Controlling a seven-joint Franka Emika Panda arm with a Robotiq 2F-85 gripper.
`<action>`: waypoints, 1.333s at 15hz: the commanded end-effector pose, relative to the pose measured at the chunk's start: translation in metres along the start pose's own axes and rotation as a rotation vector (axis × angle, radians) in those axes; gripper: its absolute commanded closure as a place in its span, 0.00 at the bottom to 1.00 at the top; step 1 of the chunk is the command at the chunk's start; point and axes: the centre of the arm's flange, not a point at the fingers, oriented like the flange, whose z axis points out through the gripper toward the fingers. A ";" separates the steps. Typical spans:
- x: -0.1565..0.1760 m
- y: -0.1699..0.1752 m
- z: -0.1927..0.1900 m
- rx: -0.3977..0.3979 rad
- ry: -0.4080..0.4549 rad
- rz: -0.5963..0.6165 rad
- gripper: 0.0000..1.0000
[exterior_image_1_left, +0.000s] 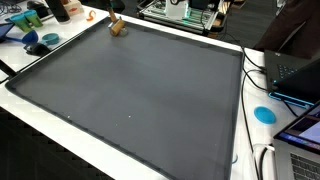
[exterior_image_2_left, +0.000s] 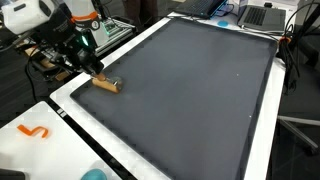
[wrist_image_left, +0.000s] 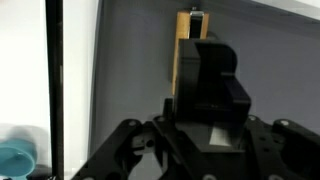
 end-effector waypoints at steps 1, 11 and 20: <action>0.005 -0.006 0.020 0.034 -0.033 0.022 0.75; 0.009 -0.017 0.052 0.166 -0.104 0.029 0.75; 0.001 -0.014 0.073 0.222 -0.075 0.084 0.75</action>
